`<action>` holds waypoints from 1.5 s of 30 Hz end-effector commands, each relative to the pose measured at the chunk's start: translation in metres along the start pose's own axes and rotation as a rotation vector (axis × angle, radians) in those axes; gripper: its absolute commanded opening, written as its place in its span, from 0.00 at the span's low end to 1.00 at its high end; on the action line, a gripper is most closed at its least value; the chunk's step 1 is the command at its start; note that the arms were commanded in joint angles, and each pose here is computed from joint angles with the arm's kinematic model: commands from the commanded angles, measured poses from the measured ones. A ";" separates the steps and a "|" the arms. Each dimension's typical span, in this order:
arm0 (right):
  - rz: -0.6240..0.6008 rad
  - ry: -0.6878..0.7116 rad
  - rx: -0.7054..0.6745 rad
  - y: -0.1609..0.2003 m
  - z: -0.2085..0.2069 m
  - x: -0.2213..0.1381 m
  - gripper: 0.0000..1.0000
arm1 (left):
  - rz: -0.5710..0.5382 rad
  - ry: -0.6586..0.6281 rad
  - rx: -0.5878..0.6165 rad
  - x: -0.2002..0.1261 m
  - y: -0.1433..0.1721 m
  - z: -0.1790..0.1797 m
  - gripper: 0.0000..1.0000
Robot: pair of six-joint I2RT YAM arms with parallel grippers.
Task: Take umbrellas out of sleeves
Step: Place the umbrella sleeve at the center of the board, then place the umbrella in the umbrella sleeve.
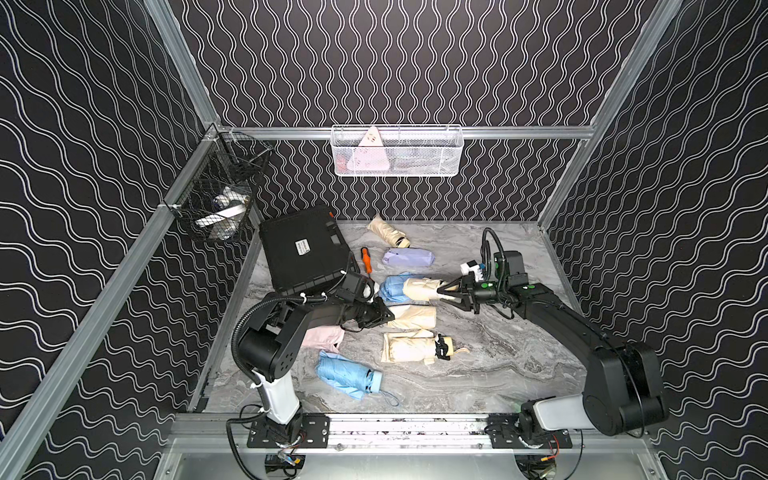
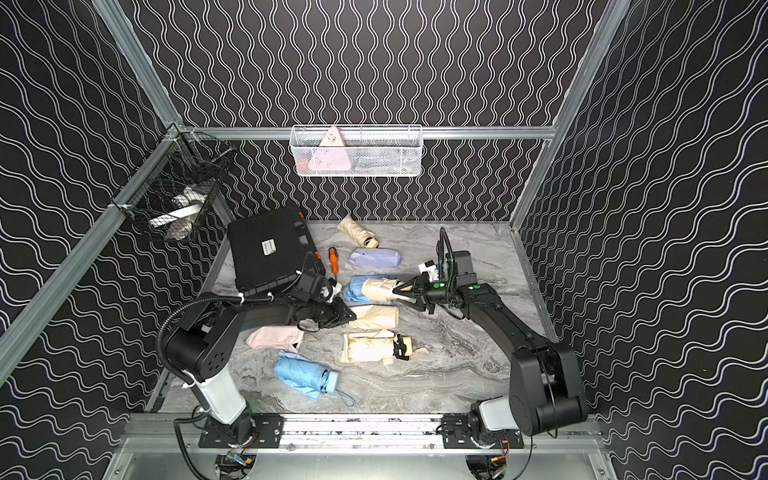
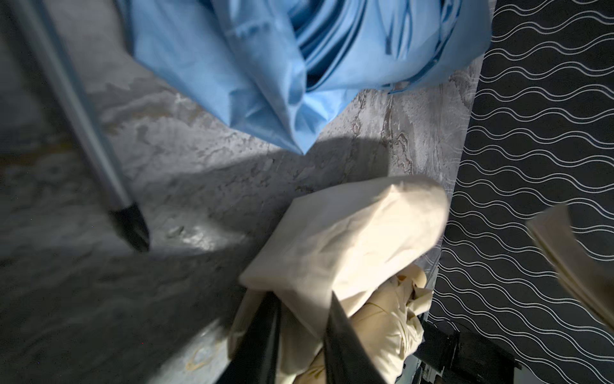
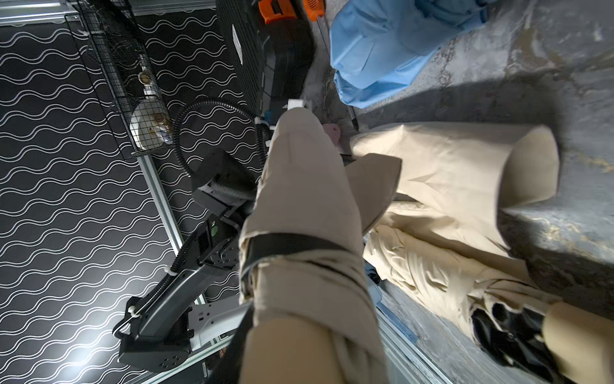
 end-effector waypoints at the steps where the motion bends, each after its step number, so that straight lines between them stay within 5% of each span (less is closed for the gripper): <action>1: 0.007 -0.059 -0.075 -0.004 0.009 0.002 0.08 | -0.008 0.014 0.030 -0.006 -0.001 -0.008 0.35; 11: 0.009 -0.053 -0.070 -0.005 0.004 0.005 0.08 | -0.061 -0.024 0.058 -0.044 -0.001 -0.025 0.51; 25: 0.019 -0.016 -0.060 -0.002 -0.007 0.010 0.08 | -0.176 -0.235 0.123 -0.131 0.023 -0.033 0.55; 45: 0.098 0.052 -0.033 -0.001 -0.043 0.064 0.08 | -0.204 -0.281 0.132 -0.178 0.076 -0.021 0.58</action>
Point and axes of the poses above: each gripper's point midway between its finger pads, its own x axis out along the fingers, its own z axis along the line the jaws close on, y = z × x, the point moved 5 cm from there along -x, back along the fingers, and after that the axes turned 2 degrees about -x, right-handed, at the moved point
